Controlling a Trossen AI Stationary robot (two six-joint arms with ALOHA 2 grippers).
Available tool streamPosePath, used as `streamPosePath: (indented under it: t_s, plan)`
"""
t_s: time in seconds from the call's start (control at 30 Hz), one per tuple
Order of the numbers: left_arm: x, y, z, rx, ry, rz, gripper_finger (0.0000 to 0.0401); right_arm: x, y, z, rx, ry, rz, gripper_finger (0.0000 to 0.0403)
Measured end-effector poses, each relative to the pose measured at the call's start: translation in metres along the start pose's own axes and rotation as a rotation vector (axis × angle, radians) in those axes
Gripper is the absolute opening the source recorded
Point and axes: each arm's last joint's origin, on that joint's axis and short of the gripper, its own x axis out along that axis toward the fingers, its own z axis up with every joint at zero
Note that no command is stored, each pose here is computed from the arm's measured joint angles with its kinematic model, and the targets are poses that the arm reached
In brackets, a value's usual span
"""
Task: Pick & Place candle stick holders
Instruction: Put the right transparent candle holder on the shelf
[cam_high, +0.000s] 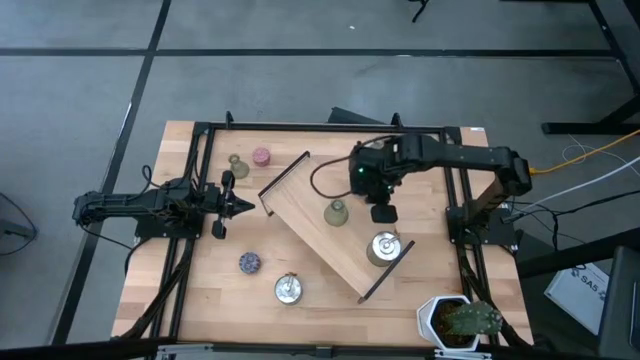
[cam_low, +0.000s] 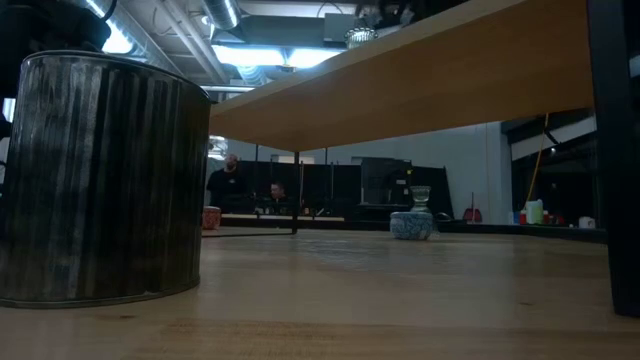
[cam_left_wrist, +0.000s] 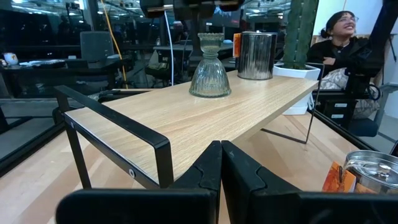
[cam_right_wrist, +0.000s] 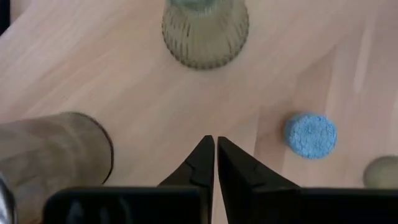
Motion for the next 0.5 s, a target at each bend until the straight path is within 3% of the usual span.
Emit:
streamPosePath:
  t_s: [0.5]
  plan:
    - [0.000,0.000,0.000,0.000,0.000,0.000,0.0004,0.012,0.013,0.018,-0.065,-0.108,0.025,0.0002]
